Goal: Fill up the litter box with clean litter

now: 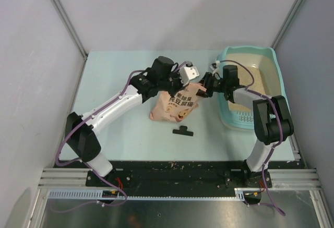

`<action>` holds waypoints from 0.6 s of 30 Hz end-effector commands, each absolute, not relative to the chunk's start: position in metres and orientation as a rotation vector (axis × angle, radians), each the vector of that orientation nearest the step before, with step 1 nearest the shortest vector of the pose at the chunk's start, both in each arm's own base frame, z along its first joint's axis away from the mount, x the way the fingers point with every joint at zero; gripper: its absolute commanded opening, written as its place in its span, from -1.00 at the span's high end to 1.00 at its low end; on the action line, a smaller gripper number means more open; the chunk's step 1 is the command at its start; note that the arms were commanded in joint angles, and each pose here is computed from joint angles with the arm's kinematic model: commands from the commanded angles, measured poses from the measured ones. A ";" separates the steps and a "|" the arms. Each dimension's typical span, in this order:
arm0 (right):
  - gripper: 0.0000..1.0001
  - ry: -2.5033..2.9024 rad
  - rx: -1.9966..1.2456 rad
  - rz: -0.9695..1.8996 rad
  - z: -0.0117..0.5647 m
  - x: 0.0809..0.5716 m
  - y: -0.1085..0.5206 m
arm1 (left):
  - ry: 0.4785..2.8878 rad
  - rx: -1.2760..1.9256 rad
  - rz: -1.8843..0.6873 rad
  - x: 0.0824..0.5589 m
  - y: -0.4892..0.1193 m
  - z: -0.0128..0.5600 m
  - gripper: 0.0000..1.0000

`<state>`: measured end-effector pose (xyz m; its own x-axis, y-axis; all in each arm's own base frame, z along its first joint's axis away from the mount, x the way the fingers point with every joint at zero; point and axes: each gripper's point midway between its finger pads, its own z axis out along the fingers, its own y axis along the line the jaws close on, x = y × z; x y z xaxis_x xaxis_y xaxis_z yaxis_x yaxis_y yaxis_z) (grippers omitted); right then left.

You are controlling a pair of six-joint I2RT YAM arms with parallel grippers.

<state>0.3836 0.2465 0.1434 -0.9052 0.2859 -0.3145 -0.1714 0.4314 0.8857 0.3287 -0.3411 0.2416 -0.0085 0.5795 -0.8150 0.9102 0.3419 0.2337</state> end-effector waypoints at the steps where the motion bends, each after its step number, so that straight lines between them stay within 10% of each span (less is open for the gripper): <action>1: 1.00 2.184 0.199 1.751 0.195 0.390 0.223 | 1.431 1.282 -0.391 0.329 -0.342 0.315 1.00; 18: 1.00 2.007 0.116 1.630 0.280 0.386 0.145 | 1.331 1.351 -0.306 0.302 -0.308 0.349 1.00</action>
